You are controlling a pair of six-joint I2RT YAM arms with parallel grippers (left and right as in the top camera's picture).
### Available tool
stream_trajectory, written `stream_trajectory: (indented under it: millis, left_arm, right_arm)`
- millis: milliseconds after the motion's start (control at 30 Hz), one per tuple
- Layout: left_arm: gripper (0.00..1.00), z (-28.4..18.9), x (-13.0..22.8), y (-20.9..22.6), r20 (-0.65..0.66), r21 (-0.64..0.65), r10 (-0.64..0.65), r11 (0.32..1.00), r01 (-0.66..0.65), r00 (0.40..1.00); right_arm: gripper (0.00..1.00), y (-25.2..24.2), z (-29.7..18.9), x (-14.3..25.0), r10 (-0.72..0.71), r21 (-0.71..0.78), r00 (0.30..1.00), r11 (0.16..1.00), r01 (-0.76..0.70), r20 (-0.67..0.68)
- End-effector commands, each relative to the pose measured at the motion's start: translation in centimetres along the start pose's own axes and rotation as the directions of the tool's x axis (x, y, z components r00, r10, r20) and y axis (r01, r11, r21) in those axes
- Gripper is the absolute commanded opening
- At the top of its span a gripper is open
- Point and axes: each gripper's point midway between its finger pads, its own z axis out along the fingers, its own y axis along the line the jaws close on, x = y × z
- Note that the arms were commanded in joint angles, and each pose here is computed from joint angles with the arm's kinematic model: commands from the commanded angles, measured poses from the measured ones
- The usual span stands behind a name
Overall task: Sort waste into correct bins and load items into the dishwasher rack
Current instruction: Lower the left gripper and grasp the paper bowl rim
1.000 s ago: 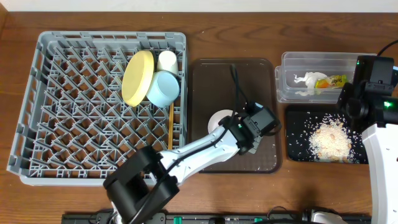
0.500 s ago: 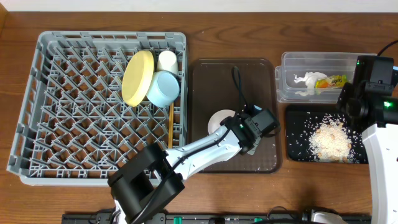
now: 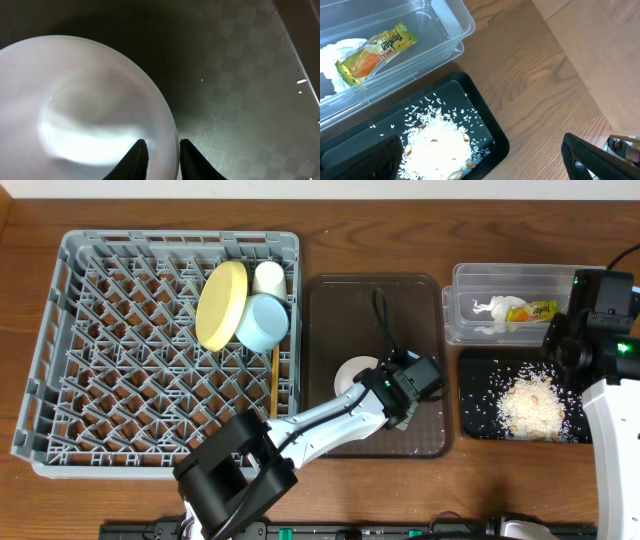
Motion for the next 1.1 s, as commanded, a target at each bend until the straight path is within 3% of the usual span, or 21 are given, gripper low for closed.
stream_trajectory:
  millis: [0, 767, 1067]
  left_arm:
    - [0.25, 0.77, 0.72, 0.41, -0.016, -0.029, 0.022, 0.999, -0.022, 1.0]
    - [0.26, 0.73, 1.55, 0.85, -0.05, -0.045, 0.028, 0.999, -0.03, 0.998]
    - [0.21, 0.73, 1.52, 0.86, -0.049, -0.045, 0.027, 0.999, -0.029, 0.998]
  right_arm:
    - [0.99, -0.95, -0.27, -0.3, 0.018, 0.027, 1.0, 0.999, -0.018, 0.015]
    - [0.99, -0.95, -0.27, -0.3, 0.018, 0.027, 1.0, 0.999, -0.018, 0.015]
    - [0.99, -0.95, -0.27, -0.3, 0.018, 0.027, 1.0, 0.999, -0.018, 0.015]
